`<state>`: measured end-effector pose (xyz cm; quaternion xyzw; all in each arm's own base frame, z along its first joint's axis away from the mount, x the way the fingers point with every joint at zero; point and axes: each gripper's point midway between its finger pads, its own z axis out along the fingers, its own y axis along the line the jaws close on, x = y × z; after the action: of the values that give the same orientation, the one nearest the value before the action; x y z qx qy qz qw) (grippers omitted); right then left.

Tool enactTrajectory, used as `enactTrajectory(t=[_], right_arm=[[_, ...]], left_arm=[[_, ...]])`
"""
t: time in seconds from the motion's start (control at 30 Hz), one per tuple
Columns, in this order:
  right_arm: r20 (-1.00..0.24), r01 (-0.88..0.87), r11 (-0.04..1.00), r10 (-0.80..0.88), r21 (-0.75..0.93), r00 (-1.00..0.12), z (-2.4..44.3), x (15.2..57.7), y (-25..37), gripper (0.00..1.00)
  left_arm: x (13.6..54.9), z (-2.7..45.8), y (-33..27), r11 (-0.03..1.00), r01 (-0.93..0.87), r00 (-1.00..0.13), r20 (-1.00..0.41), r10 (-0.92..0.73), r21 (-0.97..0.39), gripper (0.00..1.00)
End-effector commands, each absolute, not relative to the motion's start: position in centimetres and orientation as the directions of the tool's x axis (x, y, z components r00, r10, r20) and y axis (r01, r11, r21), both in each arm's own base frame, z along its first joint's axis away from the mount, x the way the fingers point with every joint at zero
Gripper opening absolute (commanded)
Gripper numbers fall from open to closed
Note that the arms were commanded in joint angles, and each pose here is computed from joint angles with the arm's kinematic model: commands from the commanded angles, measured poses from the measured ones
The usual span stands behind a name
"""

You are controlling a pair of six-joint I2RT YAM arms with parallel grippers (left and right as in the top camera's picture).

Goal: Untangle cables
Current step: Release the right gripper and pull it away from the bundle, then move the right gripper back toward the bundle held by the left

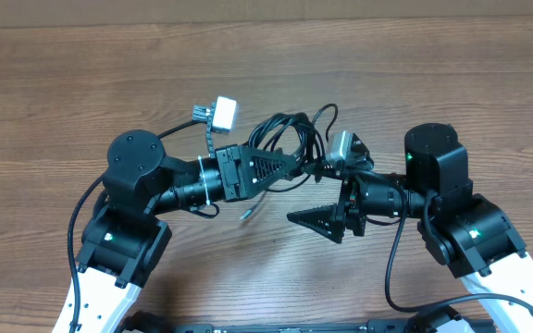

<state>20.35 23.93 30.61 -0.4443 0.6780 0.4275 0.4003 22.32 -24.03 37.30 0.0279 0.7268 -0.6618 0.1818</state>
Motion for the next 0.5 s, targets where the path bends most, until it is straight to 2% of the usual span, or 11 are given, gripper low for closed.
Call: enactTrajectory(t=[0.0, 0.07, 0.2, 0.37, 0.47], right_arm=[[-0.929, -0.943, 0.275, -0.261, 0.188, -0.261, 31.1, 20.8, 23.7, 0.91], [-0.923, -0.929, 0.315, -0.264, 0.193, -0.281, 30.8, 21.4, 23.5, 0.93], [-0.915, -0.928, 0.294, -0.259, 0.229, -0.308, 30.8, 20.8, 23.6, 0.94], [-0.899, -0.915, 0.309, -0.268, 0.261, -0.347, 30.3, 20.7, 23.4, 0.93], [-0.854, -0.824, 0.44, -0.204, 0.356, -0.478, 29.9, 22.5, 22.3, 0.93]], left_arm=[[20.7, 38.0, -24.1, 0.077, 0.295, -0.946, -0.303, -0.116, -0.952, 0.04], [20.5, 38.0, -24.0, 0.069, 0.299, -0.947, -0.304, -0.1, -0.952, 0.04], [21.6, 38.1, -22.8, 0.087, 0.331, -0.93, -0.341, -0.141, -0.94, 0.04], [21.2, 38.2, -21.3, 0.079, 0.54, -0.835, -0.545, -0.076, -0.838, 0.04], [20.1, 38.2, -20.4, 0.028, 0.686, -0.727, -0.687, -0.006, -0.727, 0.04]])
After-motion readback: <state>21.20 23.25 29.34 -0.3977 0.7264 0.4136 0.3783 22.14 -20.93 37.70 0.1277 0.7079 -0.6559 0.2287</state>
